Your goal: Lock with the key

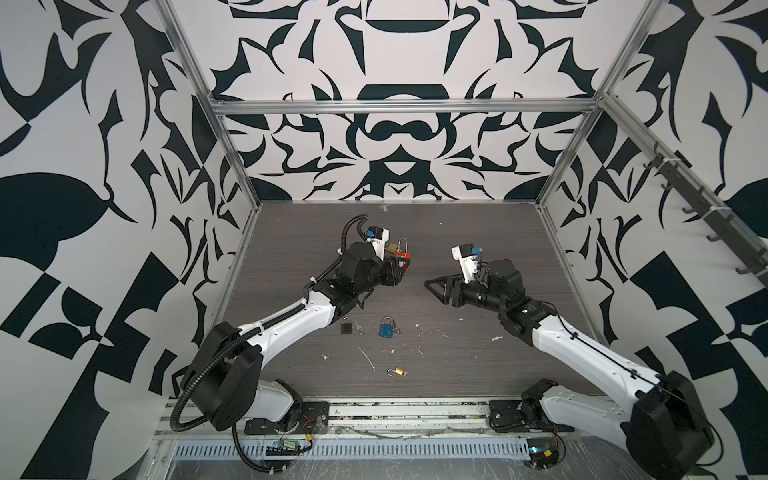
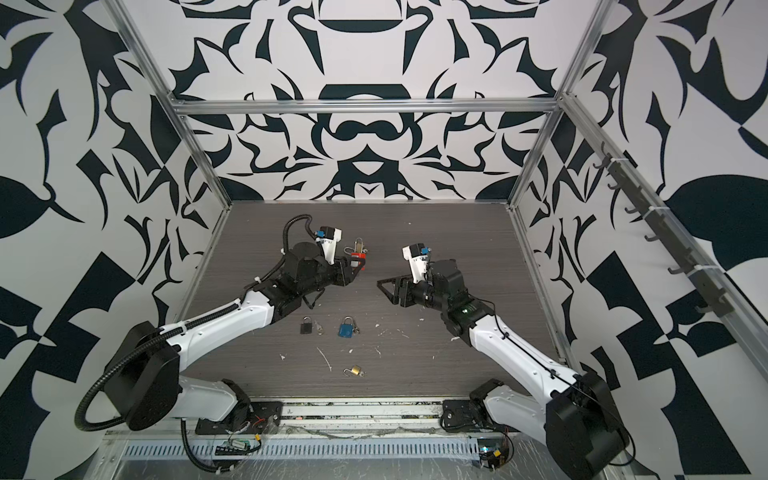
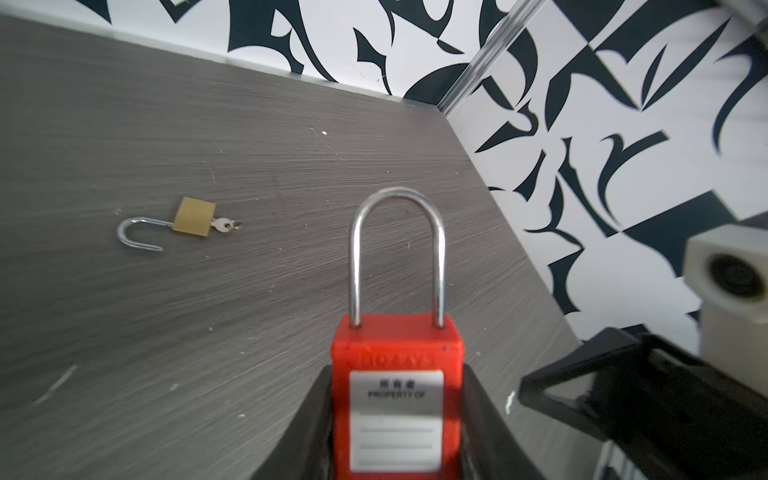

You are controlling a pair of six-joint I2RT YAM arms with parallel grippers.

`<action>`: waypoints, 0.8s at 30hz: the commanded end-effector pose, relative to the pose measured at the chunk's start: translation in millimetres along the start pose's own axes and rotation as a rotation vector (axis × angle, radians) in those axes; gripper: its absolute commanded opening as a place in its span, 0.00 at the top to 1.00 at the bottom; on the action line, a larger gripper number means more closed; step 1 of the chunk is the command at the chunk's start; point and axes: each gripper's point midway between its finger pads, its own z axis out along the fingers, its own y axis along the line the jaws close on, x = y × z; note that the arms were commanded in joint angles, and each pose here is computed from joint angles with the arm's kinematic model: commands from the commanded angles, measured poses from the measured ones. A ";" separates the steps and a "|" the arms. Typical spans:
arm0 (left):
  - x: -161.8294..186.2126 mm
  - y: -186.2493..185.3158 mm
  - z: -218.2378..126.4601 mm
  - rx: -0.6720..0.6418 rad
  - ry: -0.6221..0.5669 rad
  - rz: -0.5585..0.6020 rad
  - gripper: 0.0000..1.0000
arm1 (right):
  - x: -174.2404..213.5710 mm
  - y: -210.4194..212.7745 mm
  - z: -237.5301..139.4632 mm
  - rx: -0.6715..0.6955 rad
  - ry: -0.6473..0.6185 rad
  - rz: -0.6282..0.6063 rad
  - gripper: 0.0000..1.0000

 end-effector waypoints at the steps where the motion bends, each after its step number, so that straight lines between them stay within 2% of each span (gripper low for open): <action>1: -14.0 -14.2 3.2 0.066 -0.037 -0.205 1.00 | -26.9 27.3 8.7 -0.116 -0.105 -0.041 0.35; 14: -13.1 -13.8 3.3 0.066 -0.030 -0.239 1.00 | -25.0 28.1 49.5 -0.194 -0.090 0.028 0.39; 20: -11.9 -14.1 3.9 0.074 -0.027 -0.238 1.00 | -26.0 28.4 64.4 -0.227 -0.072 0.087 0.50; 24: -12.2 -12.8 3.6 0.071 -0.032 -0.238 1.00 | -23.4 31.5 71.9 -0.251 -0.056 0.111 0.65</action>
